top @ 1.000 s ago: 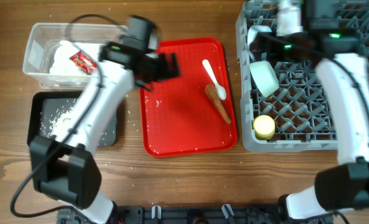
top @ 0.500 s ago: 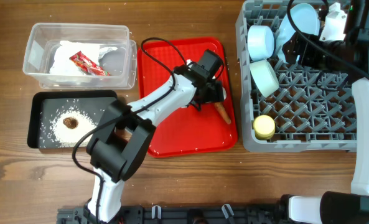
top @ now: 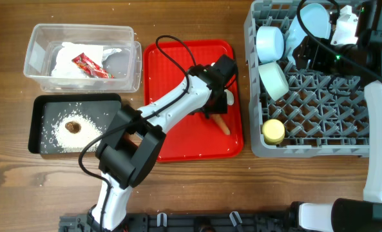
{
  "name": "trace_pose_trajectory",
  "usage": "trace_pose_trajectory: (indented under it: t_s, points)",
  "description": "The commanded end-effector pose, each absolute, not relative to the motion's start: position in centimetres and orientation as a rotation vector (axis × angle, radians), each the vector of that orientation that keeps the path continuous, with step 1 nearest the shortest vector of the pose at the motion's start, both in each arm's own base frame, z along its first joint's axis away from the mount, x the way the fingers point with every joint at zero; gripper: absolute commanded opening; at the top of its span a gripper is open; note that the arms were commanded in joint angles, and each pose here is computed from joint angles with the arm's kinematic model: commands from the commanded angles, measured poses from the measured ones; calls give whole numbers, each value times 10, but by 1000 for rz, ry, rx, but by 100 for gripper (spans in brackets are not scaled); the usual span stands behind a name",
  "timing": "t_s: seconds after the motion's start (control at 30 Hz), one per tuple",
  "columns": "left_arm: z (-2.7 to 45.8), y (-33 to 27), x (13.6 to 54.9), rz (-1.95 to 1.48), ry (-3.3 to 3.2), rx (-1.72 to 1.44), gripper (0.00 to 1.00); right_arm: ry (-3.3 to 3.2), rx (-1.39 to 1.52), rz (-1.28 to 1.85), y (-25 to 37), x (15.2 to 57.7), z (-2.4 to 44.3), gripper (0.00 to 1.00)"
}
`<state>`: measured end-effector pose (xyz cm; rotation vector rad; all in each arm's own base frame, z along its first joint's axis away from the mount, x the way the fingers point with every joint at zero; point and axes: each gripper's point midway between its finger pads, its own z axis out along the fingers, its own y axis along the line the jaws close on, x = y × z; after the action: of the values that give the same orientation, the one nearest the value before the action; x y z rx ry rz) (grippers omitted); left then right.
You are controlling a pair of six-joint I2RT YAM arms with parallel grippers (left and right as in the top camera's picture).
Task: Sort waste into correct bins and load items into the dishwasher rack
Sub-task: 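Reach the left gripper to the carrot on the red tray and grasp it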
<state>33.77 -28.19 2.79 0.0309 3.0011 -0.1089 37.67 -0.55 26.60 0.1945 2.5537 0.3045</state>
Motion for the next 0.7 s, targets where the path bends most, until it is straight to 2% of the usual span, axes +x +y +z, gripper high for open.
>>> trace_pose_trajectory:
  t_s: [0.0, 0.17, 0.37, 0.47, 0.53, 0.6, 0.67]
  points:
    - [27, -278, 339, -63, 3009, 79, 72, 2548, 215, 281, -9, 376, 268, 90]
    - [28, -298, 331, -221, 3050, 81, 56, 2549, 214, 281, -9, 376, 268, 90]
    - [16, -311, 320, -221, 3071, 69, 54, 2548, 211, 279, -9, 376, 268, 90]
    - [2, -312, 320, -222, 3094, 64, 63, 2553, 220, 255, -13, 375, 267, 90]
    - [1, -312, 322, -235, 3090, 58, 62, 2554, 221, 252, -13, 375, 267, 90]
    - [1, -313, 323, -239, 3086, 58, 59, 2553, 221, 252, -13, 375, 267, 90]
    - [1, -313, 323, -238, 3086, 58, 47, 2554, 221, 252, -13, 375, 267, 90]
